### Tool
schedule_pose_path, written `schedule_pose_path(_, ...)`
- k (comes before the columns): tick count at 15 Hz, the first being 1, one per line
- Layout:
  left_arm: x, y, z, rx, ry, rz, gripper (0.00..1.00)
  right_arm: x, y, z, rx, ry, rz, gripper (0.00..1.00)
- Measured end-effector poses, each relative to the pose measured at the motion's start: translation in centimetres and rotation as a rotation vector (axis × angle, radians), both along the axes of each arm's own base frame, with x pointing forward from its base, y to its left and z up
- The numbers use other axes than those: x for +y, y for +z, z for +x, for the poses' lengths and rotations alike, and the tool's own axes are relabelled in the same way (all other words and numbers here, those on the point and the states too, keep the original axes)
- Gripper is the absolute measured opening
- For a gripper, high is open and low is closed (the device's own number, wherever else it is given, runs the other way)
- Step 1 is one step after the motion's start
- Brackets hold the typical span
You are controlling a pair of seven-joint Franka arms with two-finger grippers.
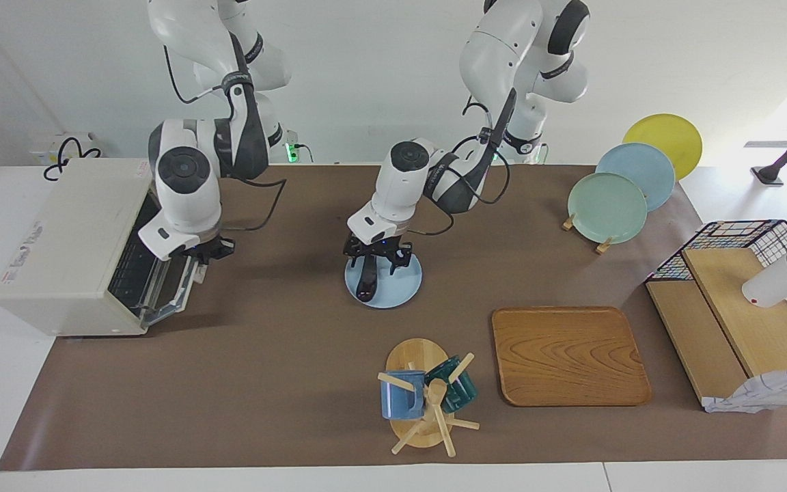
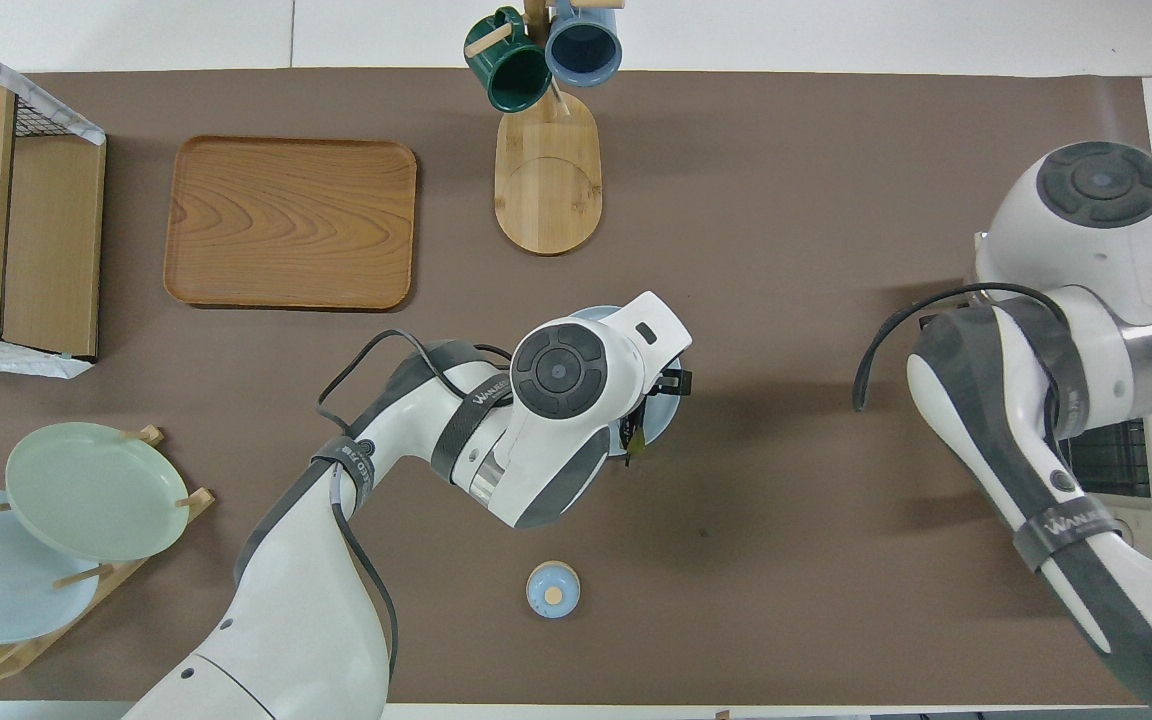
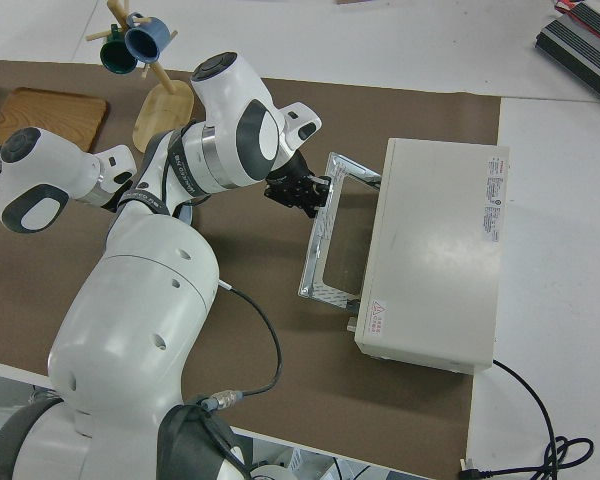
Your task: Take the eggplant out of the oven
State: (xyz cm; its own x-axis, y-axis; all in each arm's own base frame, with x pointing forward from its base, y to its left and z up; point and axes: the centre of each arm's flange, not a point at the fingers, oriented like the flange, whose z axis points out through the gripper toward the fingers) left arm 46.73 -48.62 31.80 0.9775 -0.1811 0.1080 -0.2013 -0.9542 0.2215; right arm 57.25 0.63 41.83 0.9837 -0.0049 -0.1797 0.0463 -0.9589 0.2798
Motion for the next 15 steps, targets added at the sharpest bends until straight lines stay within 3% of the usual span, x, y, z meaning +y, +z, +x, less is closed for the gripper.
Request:
schedule_pose_path(3,0.1,-0.9,-0.2,-0.002,0.001,0.000,0.99,-2.6,2.2,-0.1,0.011,0.001,-0.002,0.08)
schedule_pose_path(7,0.3,-1.5,-0.3,-0.009,0.005,-0.005,0.90,-5.9,3.8,-0.3,0.018,0.023,0.014,0.08)
schedule_pose_path(8,0.3,-1.5,-0.3,-0.011,0.005,-0.006,0.84,-6.7,4.2,-0.4,0.017,0.023,0.017,0.08)
schedule_pose_path(12,0.6,-1.5,0.0,-0.013,0.011,-0.005,0.39,-7.4,5.3,-1.5,0.061,-0.003,0.043,0.08)
schedule_pose_path(15,0.9,-1.4,0.4,-0.015,0.018,-0.004,0.38,-6.2,8.6,-1.5,0.043,-0.026,0.109,0.09)
